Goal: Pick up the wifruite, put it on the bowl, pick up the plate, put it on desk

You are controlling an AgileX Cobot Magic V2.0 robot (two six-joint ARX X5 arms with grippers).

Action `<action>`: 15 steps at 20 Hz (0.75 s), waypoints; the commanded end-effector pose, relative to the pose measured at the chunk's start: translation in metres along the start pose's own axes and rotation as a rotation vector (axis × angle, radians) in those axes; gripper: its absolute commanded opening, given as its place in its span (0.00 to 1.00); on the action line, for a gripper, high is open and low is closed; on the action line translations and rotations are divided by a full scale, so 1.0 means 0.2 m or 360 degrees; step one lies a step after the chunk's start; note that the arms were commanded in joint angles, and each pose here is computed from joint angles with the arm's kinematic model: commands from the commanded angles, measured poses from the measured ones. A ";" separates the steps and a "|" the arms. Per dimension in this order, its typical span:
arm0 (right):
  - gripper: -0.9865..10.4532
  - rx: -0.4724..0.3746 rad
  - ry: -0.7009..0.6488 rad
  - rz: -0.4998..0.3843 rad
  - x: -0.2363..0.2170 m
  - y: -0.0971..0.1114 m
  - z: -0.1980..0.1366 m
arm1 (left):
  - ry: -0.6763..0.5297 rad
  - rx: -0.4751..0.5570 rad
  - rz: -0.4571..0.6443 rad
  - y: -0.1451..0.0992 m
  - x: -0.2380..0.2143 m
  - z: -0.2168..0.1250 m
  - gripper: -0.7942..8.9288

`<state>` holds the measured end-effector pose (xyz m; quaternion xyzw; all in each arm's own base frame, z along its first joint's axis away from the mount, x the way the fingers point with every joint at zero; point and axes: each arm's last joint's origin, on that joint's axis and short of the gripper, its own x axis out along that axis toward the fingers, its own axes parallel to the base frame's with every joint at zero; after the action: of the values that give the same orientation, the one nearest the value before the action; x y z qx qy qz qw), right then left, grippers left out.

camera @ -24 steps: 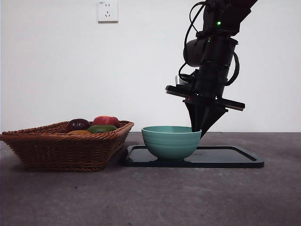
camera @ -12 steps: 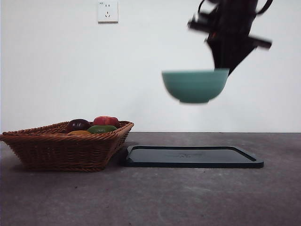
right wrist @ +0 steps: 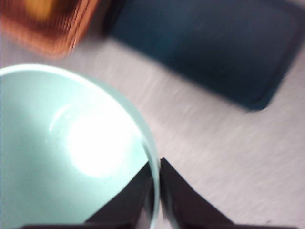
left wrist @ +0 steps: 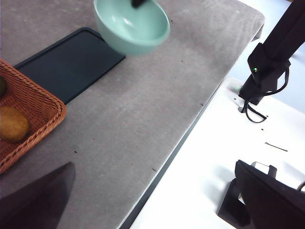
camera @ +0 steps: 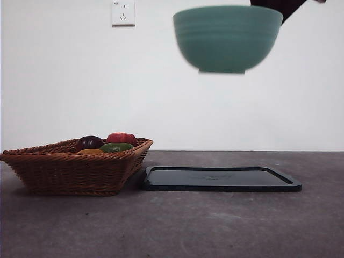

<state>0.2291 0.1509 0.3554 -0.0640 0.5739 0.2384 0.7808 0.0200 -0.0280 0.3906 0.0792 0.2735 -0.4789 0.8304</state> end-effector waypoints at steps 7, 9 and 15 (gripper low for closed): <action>0.09 -0.0018 0.0077 0.0045 0.45 0.10 -0.16 | -0.0027 0.0025 -0.0008 0.00 -0.01 0.01 0.69; 0.09 0.0051 0.0089 0.0039 0.53 0.08 -0.20 | -0.0026 0.0025 -0.0008 0.00 -0.01 0.01 0.69; 0.09 0.0105 0.0168 -0.0011 0.67 0.03 -0.30 | -0.0030 0.0027 -0.0008 0.00 -0.01 0.01 0.69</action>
<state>0.2034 0.1692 0.2113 -0.0587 0.6238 0.2150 0.7491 0.0201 -0.0281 0.3907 0.0790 0.2731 -0.4789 0.8306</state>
